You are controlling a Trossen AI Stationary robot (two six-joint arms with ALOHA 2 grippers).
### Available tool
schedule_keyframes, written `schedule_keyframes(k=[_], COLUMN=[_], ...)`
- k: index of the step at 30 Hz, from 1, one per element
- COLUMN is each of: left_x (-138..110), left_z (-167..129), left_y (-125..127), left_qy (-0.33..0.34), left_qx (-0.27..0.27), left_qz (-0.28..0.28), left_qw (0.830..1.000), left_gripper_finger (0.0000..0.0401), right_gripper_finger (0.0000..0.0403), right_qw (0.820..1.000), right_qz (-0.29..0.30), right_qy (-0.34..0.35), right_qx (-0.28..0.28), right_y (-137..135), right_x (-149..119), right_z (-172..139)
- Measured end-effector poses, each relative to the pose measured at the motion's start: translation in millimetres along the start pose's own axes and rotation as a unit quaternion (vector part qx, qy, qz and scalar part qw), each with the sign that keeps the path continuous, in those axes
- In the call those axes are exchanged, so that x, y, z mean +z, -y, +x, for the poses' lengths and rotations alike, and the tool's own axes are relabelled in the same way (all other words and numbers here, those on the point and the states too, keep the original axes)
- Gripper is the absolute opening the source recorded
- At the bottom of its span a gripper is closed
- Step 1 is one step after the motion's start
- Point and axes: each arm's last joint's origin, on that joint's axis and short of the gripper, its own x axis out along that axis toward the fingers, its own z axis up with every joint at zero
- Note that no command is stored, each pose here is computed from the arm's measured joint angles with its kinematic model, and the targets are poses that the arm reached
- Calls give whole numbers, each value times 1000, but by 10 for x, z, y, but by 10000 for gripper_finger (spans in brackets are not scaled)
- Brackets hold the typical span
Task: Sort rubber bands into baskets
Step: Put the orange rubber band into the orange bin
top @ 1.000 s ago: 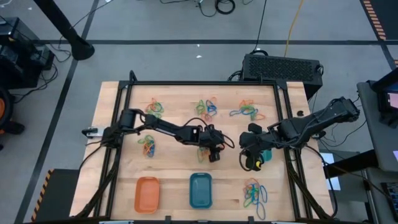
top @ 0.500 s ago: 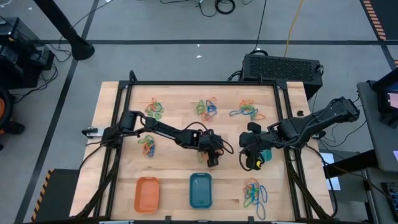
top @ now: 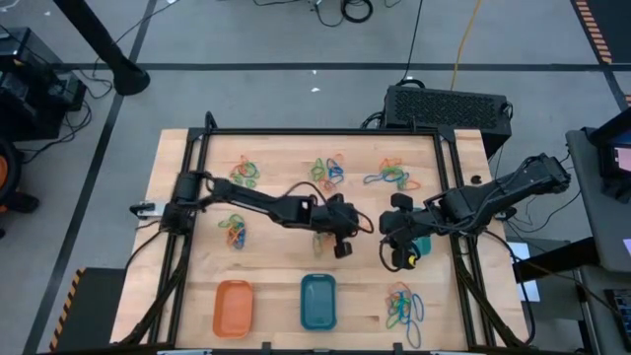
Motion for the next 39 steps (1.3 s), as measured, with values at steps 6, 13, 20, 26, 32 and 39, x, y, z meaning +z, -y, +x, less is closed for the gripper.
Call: schedule_keyframes(k=[6, 13, 20, 26, 32, 39], left_x=[145, 95, -89, -373, -721, -1214], left_z=[-693, -1601, -2225, -2529, -2649, -2719], left_y=[-40, 145, 639, 1106, 1469, 1678], left_qy=[-90, -212, -274, -337, -376, -369], left_qx=[12, -21, -25, -29, -38, -29], left_qz=[19, -99, -193, -199, -148, -55], left_qw=[996, 972, 942, 920, 914, 928], left_gripper_finger=[7, 5, 5, 4, 4, 4], right_gripper_finger=[114, 114, 114, 114, 114, 114], right_qw=[999, 990, 969, 955, 947, 944], right_qz=[-49, -121, -188, -190, -178, -114], right_qy=[4, 73, 156, 225, 266, 305], right_qx=[1, 15, 20, 21, 28, 55], right_y=[-2, -29, -44, -47, -133, -273], right_x=[7, 145, 313, 471, 639, 810], right_z=[0, -7, -37, -43, 155, 503])
